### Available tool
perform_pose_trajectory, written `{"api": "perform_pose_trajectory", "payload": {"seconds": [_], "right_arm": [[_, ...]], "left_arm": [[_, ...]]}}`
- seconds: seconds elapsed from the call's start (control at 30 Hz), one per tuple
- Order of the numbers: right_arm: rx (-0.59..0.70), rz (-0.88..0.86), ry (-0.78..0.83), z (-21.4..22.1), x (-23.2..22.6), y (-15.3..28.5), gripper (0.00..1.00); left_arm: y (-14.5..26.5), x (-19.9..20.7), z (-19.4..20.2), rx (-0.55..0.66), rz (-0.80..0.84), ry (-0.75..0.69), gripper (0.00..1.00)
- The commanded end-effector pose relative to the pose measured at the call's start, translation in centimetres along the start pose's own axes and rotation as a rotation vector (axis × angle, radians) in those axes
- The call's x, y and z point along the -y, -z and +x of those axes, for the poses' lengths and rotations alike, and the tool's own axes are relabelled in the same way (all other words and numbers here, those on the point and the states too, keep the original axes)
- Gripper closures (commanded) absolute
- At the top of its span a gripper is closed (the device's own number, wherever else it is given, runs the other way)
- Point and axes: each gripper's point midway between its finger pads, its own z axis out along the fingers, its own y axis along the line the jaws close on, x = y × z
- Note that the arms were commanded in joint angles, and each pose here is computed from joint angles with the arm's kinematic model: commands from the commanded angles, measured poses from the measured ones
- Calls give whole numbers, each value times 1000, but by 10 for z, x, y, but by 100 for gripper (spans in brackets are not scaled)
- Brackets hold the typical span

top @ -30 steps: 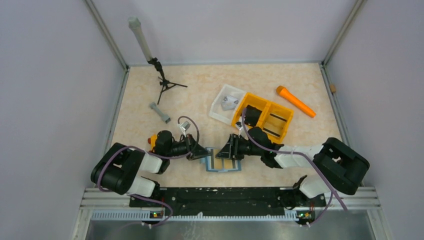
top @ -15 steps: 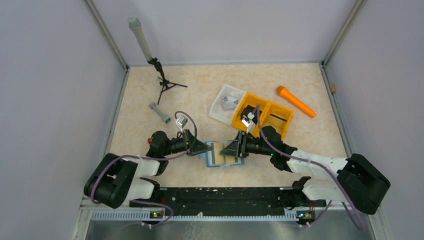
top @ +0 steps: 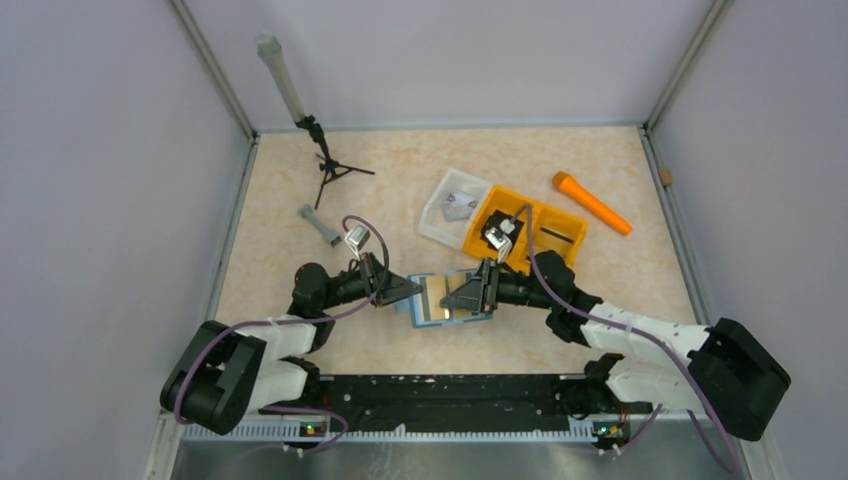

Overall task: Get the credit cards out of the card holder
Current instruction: Remove the credit card from the card holder.

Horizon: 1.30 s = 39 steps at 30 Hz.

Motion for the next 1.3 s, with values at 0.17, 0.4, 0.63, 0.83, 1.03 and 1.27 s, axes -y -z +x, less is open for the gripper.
{"api": "perform_pose_trajectory", "payload": {"seconds": [0.17, 0.4, 0.63, 0.83, 1.03, 1.27], "right_arm": [[51, -205, 52, -18, -54, 7, 80], [86, -209, 37, -24, -54, 11, 87], [101, -218, 18, -25, -52, 16, 91], [119, -218, 15, -29, -50, 20, 87], [116, -199, 14, -30, -46, 19, 100], [128, -95, 23, -35, -29, 21, 100]], "left_arm": [[-2, 43, -8, 13, 135, -92, 100], [-1, 45, -9, 19, 143, -103, 100], [0, 51, -9, 24, 163, -107, 100], [0, 53, -9, 26, 172, -110, 100], [1, 52, -9, 25, 173, -110, 100], [0, 46, -12, 39, 147, -107, 100]]}}
